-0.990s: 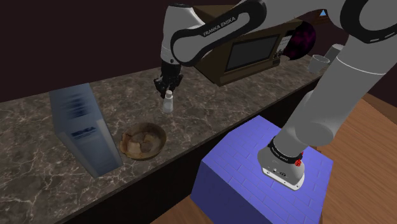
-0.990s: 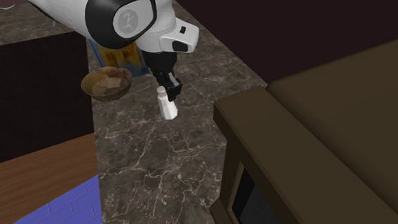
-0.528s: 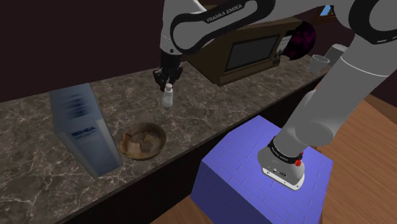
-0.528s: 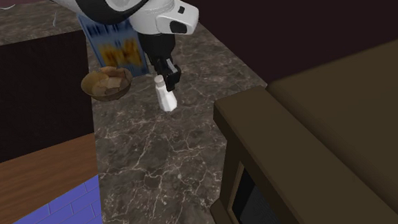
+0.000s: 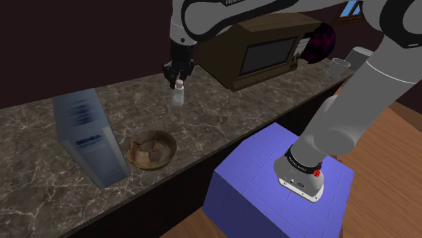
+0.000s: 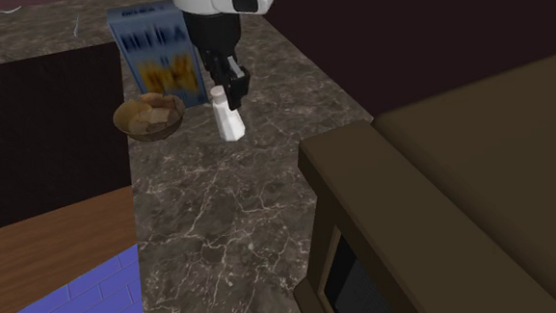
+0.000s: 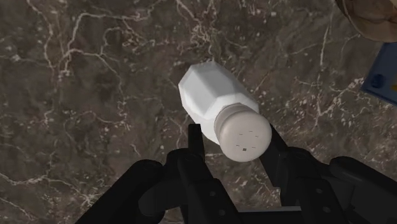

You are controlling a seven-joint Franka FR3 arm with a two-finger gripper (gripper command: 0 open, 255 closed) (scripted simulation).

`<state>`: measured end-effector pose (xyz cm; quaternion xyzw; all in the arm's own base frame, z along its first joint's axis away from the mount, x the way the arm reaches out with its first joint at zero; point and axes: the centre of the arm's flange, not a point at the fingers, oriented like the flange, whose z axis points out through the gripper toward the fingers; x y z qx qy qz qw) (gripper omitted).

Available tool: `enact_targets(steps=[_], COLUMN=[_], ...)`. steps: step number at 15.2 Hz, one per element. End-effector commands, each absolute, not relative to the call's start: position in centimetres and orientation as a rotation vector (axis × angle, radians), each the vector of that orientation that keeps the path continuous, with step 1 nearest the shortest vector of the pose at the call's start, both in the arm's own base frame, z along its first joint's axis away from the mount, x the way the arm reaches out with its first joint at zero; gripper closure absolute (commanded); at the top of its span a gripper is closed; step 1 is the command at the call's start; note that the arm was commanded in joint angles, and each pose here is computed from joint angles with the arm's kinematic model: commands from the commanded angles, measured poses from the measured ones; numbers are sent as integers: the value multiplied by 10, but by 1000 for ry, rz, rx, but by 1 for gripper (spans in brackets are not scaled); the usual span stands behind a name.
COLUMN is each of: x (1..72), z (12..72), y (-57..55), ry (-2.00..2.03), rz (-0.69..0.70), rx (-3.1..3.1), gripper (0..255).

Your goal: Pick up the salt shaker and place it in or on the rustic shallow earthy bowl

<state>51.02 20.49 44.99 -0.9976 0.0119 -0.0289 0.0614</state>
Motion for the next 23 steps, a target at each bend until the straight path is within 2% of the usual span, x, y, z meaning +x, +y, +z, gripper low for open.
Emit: enact_targets(steps=[1, 15, 23], x=[510, 510, 454], z=[461, 532, 549], y=[205, 205, 293], ry=[36, 36, 36], rz=[-87, -87, -87], rx=[-3017, -3017, -3017], gripper=[255, 255, 255])
